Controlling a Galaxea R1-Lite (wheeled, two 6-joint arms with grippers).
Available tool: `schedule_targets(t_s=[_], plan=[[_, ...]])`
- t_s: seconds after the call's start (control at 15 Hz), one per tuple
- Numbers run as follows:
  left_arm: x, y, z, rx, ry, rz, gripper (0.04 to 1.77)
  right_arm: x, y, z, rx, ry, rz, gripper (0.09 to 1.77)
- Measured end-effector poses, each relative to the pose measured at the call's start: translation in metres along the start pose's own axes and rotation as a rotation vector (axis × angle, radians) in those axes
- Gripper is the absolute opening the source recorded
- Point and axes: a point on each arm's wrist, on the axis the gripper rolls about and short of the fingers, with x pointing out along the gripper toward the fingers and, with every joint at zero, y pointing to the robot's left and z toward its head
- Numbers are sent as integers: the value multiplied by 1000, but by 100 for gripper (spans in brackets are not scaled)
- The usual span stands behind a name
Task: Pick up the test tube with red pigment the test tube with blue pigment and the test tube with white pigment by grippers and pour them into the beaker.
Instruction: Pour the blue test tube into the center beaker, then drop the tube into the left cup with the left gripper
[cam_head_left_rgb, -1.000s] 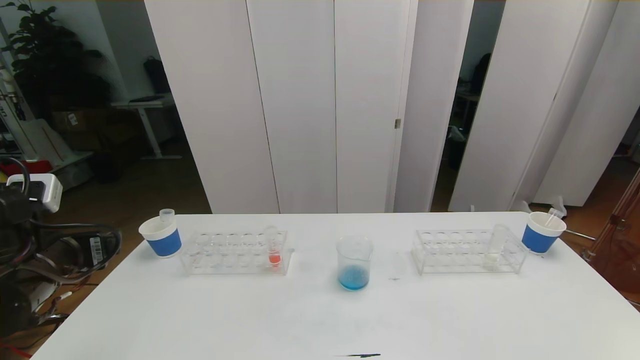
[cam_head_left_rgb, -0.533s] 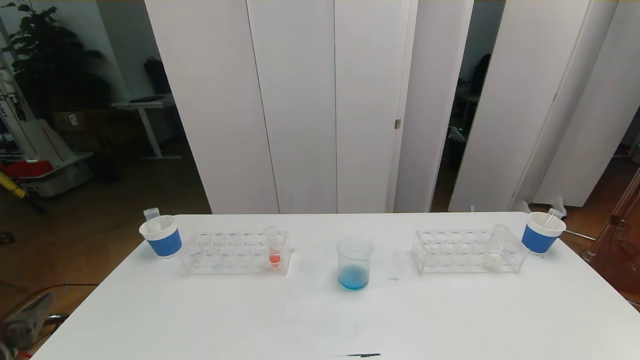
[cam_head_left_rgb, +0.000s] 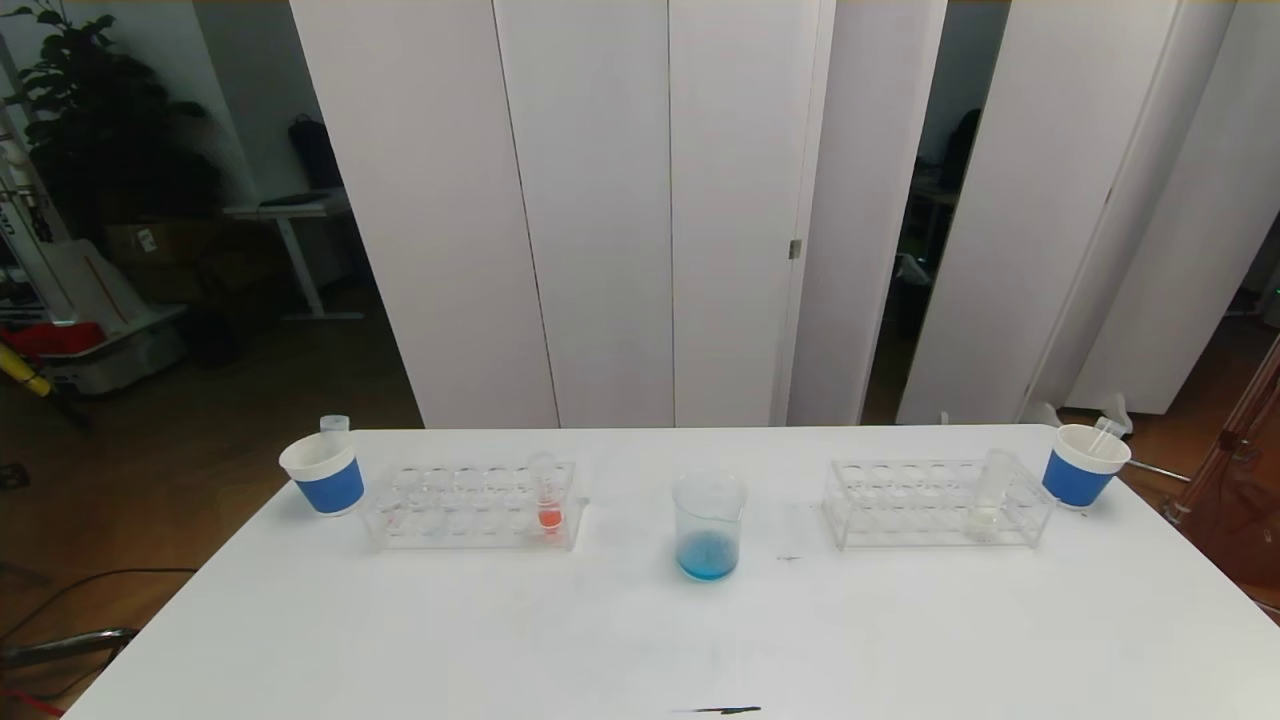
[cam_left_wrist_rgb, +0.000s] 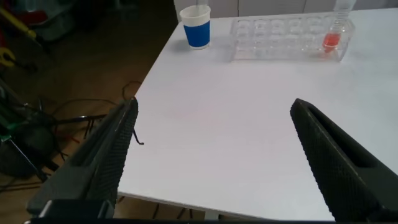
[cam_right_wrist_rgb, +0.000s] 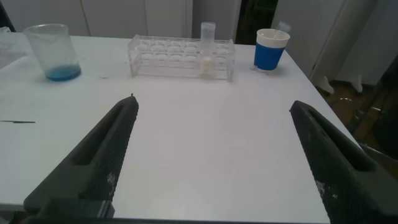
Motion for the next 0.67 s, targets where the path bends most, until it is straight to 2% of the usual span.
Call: schedule_targets(t_s=[0.2, 0.53, 0.67], plan=[[-6, -4, -30, -8, -48, -138, 175, 0, 0, 0, 0, 0, 1, 175], [-6, -7, -41, -20, -98, -188, 175, 0, 0, 0, 0, 0, 0, 175], [-4, -9, -45, -25, -101, -238, 175, 0, 0, 0, 0, 0, 0, 175]])
